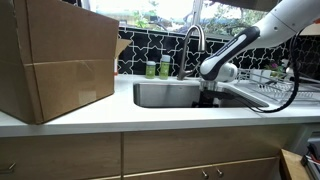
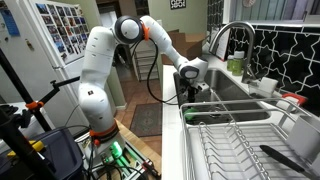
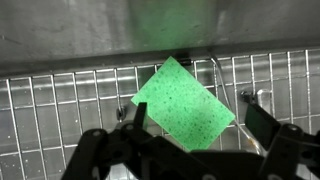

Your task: Close the tap using the faucet, pick remove the blue sponge from the sink and use it to wipe the front edge of the sink

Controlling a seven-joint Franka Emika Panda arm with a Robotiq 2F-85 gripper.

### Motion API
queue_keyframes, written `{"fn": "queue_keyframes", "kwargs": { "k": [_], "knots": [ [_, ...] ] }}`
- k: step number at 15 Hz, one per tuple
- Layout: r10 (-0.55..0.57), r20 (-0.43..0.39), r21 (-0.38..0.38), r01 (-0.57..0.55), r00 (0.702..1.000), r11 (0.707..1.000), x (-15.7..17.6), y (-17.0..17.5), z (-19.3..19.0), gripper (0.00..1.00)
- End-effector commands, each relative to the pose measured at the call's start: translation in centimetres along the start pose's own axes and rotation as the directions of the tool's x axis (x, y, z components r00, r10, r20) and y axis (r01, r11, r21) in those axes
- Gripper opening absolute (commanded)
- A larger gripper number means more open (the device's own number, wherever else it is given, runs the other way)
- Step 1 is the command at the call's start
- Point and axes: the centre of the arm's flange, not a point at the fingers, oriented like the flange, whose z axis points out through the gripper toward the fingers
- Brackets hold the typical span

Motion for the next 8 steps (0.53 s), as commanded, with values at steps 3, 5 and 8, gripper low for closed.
{"fn": "queue_keyframes", "kwargs": {
  "k": [3, 5, 8],
  "knots": [
    [0.082, -0.103, -0.009, -0.083, 0.991, 0.997, 0.3, -0.1, 3.2, 1.00],
    [0.082, -0.152, 0.001, -0.083, 0.985, 0.997, 0.9, -1.0, 3.7, 1.00],
    [0.080, -0.177, 0.017, -0.078, 0.981, 0.997, 1.3, -2.3, 4.7, 1.00]
  ]
}}
